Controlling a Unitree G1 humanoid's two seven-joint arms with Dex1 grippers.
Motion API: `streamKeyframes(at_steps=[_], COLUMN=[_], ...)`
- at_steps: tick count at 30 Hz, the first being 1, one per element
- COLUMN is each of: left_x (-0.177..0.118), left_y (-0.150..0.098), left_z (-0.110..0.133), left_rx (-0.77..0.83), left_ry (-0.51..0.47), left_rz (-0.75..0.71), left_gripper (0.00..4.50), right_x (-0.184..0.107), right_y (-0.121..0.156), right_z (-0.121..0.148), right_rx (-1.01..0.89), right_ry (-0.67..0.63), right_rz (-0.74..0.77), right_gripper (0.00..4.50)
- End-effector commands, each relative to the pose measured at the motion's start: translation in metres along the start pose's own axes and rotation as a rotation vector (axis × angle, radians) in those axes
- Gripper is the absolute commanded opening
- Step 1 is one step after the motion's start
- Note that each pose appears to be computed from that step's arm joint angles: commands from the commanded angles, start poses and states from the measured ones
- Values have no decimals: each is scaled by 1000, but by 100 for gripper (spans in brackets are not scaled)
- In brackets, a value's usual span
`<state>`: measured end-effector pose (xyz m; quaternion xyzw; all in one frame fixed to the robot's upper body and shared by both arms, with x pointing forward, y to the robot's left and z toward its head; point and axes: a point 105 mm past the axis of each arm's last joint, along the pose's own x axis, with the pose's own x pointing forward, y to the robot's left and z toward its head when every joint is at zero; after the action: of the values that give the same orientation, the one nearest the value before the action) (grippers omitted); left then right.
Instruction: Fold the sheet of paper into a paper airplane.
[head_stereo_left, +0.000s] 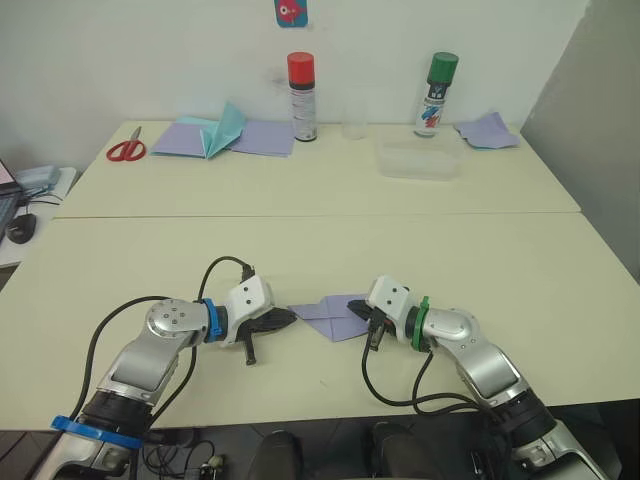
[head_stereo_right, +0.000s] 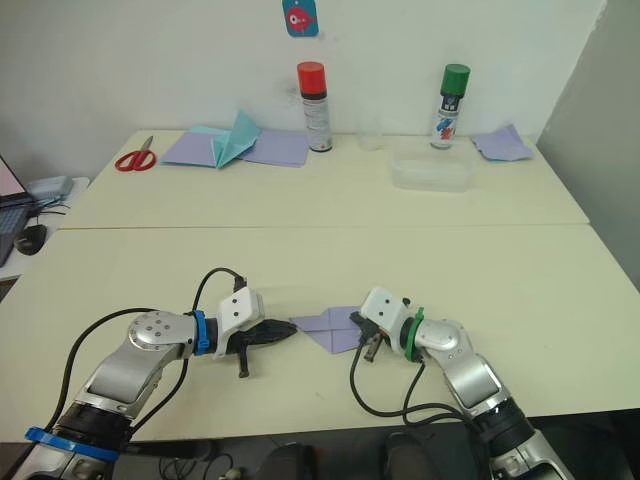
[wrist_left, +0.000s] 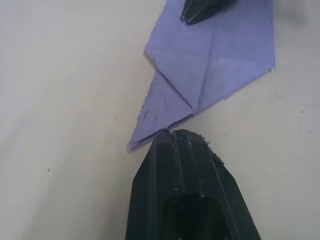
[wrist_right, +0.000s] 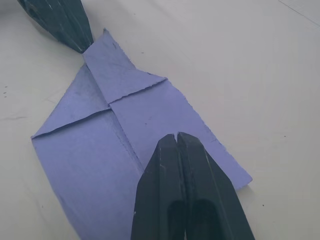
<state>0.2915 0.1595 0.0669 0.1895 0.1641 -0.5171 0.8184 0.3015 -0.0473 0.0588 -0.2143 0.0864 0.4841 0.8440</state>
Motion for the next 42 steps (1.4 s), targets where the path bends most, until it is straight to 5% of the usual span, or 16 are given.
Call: streamKeyframes(at_steps=[1,8,19,32,37,42], left_x=[-4,4,-21,37,41,44], left_y=[6,-11,0,-10,-21,-28], left_z=[34,63,83,5,-5,-8], left_rx=[50,47,30,-54,-104,-136], left_ry=[-101,-204,-161,-5,23,40], left_rz=[9,-86,-93,-68,-120,-147], left_gripper=[0,0,0,0,0,0], right_x=[-3,-4,-3,-3,-16,-41], right_y=[2,-1,-1,-2,-11,-23], right_z=[-18,-17,-16,-8,22,40], right_rx=[26,19,18,20,68,133], right_ry=[64,61,62,27,-73,-101], right_rz=[7,8,10,20,21,46], right_gripper=[2,2,2,2,2,128])
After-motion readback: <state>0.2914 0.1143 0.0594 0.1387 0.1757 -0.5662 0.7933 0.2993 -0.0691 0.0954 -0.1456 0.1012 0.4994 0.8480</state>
